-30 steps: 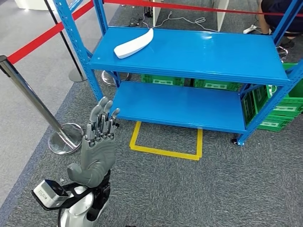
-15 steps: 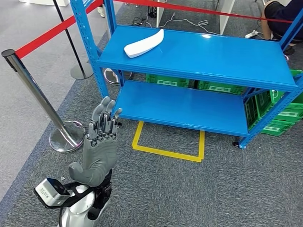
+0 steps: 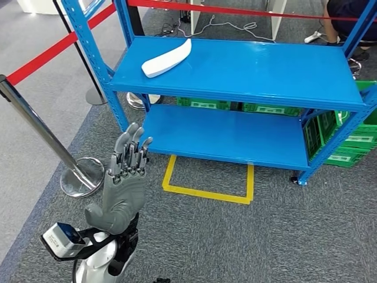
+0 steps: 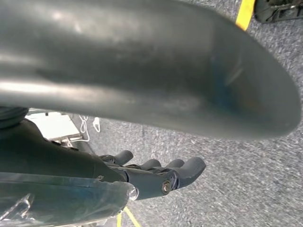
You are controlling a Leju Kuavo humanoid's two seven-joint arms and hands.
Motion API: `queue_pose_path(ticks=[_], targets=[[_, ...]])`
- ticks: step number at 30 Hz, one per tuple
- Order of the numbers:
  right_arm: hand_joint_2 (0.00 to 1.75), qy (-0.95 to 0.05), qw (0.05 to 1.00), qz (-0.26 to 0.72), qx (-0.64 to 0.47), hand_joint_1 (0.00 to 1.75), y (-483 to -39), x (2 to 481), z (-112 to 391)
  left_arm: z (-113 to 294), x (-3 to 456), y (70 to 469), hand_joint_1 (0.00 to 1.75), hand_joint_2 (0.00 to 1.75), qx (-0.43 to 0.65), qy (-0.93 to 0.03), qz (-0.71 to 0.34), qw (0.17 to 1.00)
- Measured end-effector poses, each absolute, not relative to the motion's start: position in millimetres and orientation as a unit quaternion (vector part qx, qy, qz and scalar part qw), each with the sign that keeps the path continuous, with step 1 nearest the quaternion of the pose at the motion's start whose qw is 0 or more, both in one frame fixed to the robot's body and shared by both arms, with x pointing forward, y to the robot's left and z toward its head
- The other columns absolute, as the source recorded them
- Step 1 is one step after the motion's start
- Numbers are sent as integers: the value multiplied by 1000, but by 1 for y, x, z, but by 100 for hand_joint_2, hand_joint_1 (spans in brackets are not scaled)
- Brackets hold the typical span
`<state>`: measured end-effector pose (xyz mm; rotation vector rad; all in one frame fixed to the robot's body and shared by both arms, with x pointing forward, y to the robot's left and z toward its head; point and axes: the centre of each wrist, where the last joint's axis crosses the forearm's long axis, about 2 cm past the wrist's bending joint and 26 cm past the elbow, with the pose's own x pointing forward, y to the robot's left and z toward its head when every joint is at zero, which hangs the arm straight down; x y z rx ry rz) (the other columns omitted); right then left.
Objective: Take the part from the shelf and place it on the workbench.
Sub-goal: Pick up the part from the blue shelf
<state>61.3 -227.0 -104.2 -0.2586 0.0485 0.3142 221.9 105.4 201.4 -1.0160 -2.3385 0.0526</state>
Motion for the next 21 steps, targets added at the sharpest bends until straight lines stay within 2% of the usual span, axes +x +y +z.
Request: queue_pose_path(ticks=[21], targets=[[0, 23, 979, 160, -125, 0, -227, 61, -104, 200, 221, 105, 0, 0, -391, -873, 15, 291]])
